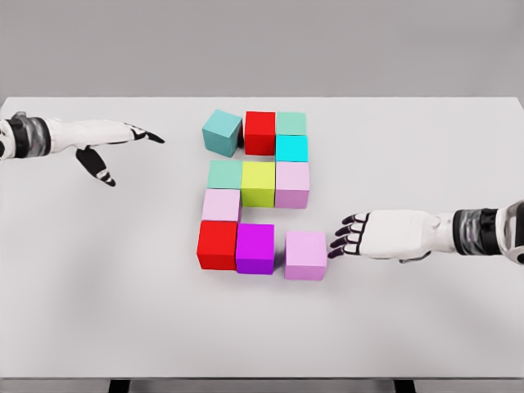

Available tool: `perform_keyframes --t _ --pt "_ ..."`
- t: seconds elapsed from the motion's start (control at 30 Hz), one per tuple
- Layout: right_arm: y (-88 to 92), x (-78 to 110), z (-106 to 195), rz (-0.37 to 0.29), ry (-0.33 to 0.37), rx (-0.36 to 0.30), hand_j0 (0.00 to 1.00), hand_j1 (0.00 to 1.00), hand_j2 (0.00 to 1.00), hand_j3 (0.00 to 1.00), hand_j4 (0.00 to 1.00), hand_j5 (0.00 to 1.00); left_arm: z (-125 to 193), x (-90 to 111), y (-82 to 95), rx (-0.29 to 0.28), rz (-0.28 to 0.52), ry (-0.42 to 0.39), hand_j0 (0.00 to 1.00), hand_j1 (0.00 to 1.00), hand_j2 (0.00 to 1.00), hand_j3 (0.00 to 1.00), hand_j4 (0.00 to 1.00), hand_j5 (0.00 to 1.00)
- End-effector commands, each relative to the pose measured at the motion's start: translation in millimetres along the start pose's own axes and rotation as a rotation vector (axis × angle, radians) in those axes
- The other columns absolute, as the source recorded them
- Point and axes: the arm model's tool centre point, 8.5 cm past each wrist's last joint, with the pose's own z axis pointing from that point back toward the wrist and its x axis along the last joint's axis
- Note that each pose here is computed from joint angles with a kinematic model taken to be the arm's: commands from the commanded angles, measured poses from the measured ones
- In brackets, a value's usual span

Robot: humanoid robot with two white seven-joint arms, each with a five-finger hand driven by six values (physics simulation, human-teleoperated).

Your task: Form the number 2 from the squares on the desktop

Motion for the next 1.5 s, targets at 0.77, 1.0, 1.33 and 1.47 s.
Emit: perform_keyframes --t 0.77,1.0,1.33,1.47 --pt "10.5 7.1 -4 -0.022 -0.027 0.025 1.0 1.0 1.0 1.0 1.0 1.0 -68 43 -0.4 -0.046 -0.039 -0.077 1.0 1.0 1.0 1.0 1.0 1.0" --pt "5.8 7.8 -6 -0.021 -0.036 0.011 1.0 1.0 1.0 1.0 1.0 1.0 -74 50 8.2 -0.049 -0.073 -0.08 1.0 1.0 1.0 1.0 1.0 1.0" --pt "-1.5 12.3 -14 -0.02 -0.074 -0.002 1.0 1.0 1.0 1.0 1.0 1.0 -90 68 14.3 -0.064 -0.124 -0.101 1.0 1.0 1.0 1.0 1.0 1.0" --pt "-5.7 12.3 -16 -0.019 -0.079 -0.014 1.0 1.0 1.0 1.0 1.0 1.0 -91 70 16.7 -0.061 -0.129 -0.105 1.0 1.0 1.0 1.0 1.0 1.0"
